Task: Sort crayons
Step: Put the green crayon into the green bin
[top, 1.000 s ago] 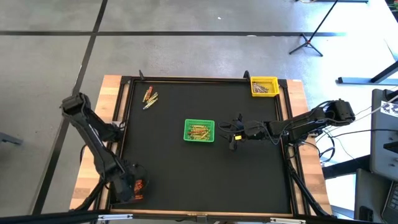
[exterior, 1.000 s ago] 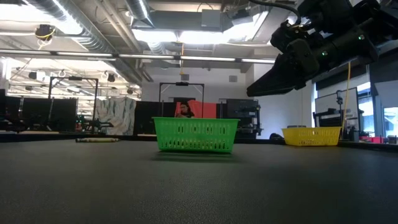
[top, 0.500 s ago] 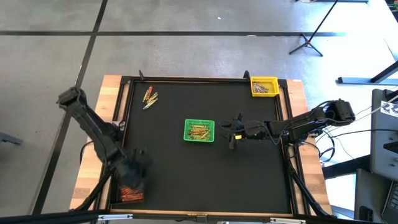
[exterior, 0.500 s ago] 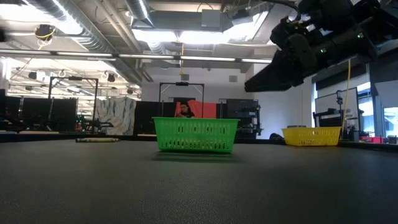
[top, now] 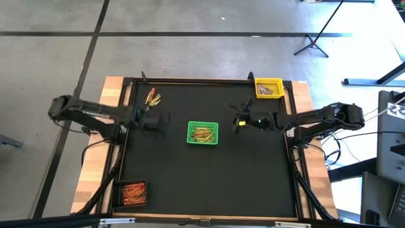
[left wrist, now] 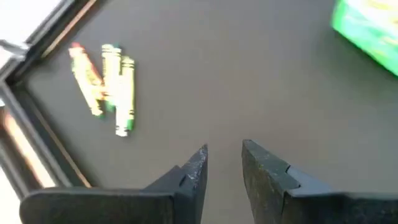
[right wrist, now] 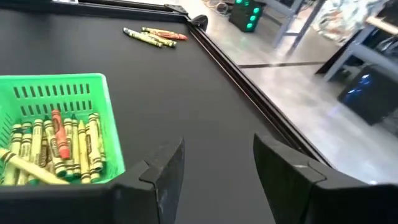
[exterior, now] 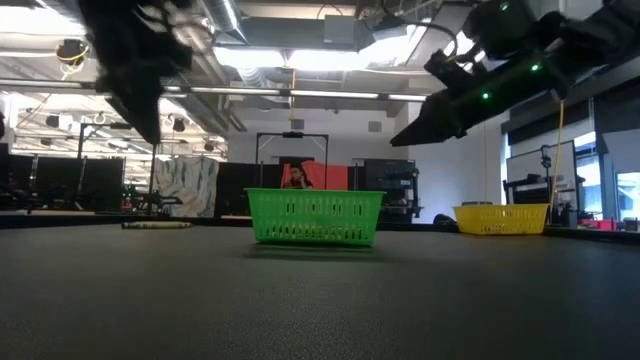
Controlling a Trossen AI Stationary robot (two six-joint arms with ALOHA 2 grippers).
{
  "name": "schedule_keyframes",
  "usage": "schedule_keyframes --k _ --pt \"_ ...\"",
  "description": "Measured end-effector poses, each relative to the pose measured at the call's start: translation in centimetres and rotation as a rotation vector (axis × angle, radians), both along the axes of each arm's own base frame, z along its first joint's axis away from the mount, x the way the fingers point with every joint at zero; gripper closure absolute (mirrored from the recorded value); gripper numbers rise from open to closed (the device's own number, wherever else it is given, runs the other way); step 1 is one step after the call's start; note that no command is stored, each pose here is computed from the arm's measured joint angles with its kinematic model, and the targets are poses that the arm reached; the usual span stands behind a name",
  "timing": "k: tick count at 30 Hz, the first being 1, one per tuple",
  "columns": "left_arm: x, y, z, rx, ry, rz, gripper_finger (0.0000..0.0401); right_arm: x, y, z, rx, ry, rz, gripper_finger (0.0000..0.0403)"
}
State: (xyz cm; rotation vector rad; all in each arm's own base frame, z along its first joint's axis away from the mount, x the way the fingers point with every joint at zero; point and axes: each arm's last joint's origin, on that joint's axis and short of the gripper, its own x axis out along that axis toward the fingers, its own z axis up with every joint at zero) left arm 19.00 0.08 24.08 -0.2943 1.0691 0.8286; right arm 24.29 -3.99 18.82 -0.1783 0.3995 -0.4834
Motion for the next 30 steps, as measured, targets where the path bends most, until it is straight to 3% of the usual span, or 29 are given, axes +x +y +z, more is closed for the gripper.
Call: schedule_keyframes --k 7,15,20,30 --pt "0.1 7.1 -0.9 -0.083 0.067 0.08 0.0319 -0.6 -3.3 0.0 0.065 -0.019 0.032 0.0212" --pt "-0.2 13.3 -4.5 -0.198 0.1 0.101 0.0319 -0.7 -3.8 -0.3 0.059 0.007 0.043 0.0212" --pt "-0.5 15.8 -6.7 -0.266 0.138 0.116 0.0319 -0.7 -3.9 -0.7 0.064 0.031 0.043 0.0212" --pt "-0.9 18.5 -9.4 -0.277 0.174 0.158 0.0319 -0.7 -3.8 -1.0 0.071 0.053 0.044 0.0212"
